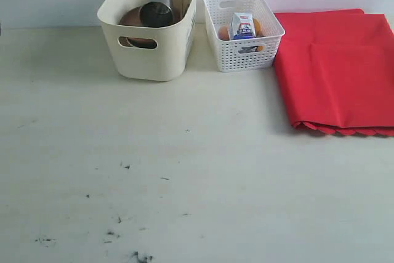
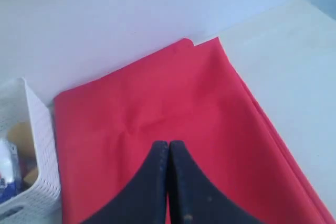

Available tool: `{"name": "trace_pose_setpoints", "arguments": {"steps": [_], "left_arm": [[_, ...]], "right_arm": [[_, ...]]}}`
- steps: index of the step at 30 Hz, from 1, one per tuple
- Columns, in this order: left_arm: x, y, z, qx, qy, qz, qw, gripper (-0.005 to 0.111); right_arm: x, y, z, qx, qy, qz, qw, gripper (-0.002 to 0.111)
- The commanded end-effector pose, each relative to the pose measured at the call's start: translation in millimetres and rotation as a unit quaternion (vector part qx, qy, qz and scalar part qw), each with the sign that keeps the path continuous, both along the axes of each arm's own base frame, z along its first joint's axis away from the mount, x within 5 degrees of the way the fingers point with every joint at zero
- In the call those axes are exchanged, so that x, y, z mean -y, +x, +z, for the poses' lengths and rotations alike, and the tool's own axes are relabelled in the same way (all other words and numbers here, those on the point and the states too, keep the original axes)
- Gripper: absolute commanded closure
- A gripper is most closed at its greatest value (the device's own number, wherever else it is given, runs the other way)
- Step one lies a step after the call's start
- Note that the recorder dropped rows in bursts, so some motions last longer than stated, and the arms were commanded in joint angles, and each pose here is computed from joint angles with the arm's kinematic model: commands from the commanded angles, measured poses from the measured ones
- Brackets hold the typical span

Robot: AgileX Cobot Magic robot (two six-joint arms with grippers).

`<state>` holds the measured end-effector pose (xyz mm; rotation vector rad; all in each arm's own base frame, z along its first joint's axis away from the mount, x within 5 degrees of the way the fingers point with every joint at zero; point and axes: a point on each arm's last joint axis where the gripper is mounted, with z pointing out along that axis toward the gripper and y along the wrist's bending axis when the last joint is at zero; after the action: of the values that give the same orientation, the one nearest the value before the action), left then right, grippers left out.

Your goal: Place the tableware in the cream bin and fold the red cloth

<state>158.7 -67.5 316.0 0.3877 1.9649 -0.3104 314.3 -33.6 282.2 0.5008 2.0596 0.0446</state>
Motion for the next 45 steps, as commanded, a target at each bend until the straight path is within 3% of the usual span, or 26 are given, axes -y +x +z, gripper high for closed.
{"name": "trace_pose_setpoints", "arguments": {"steps": [1,8,17,20,21,23,25,28,34,45], "left_arm": [[-14.3,-34.5,5.1,0.065,-0.034,0.007,0.997,0.104],[-31.0,-77.8,-22.0,0.111,-0.051,0.006,0.993,0.104],[-32.7,-83.7,-23.8,0.110,-0.050,0.003,0.993,0.104],[-38.6,-91.6,-19.6,0.152,-0.019,0.009,0.988,0.104],[-43.1,-95.8,-18.1,0.194,0.027,0.016,0.981,0.104],[-48.5,-98.2,-20.5,0.246,0.063,0.041,0.966,0.104],[-55.3,-100.0,-24.5,0.299,0.075,0.089,0.947,0.104],[-63.5,-104.0,-44.1,0.333,0.081,0.151,0.927,0.104],[-71.4,-103.3,-97.2,0.293,0.050,0.221,0.929,0.104],[-70.7,-102.8,-101.5,0.265,0.023,0.223,0.938,0.104]], "right_arm": [[-15.7,-40.7,-0.9,0.000,-0.011,0.029,1.000,0.108],[-31.9,-77.9,2.3,0.022,-0.012,0.061,0.998,0.108],[-31.8,-80.3,5.8,0.029,-0.012,0.061,0.998,0.108],[-31.8,-80.3,5.8,0.029,-0.012,0.061,0.998,0.108],[-31.8,-80.3,5.8,0.029,-0.012,0.061,0.998,0.108],[-31.8,-80.3,5.8,0.029,-0.012,0.061,0.998,0.108],[-31.8,-80.3,5.8,0.029,-0.012,0.061,0.998,0.108],[-31.8,-80.3,5.8,0.029,-0.012,0.061,0.998,0.108],[-31.8,-80.3,5.8,0.029,-0.012,0.061,0.998,0.108],[-31.8,-80.3,5.8,0.029,-0.012,0.061,0.998,0.108]]}}
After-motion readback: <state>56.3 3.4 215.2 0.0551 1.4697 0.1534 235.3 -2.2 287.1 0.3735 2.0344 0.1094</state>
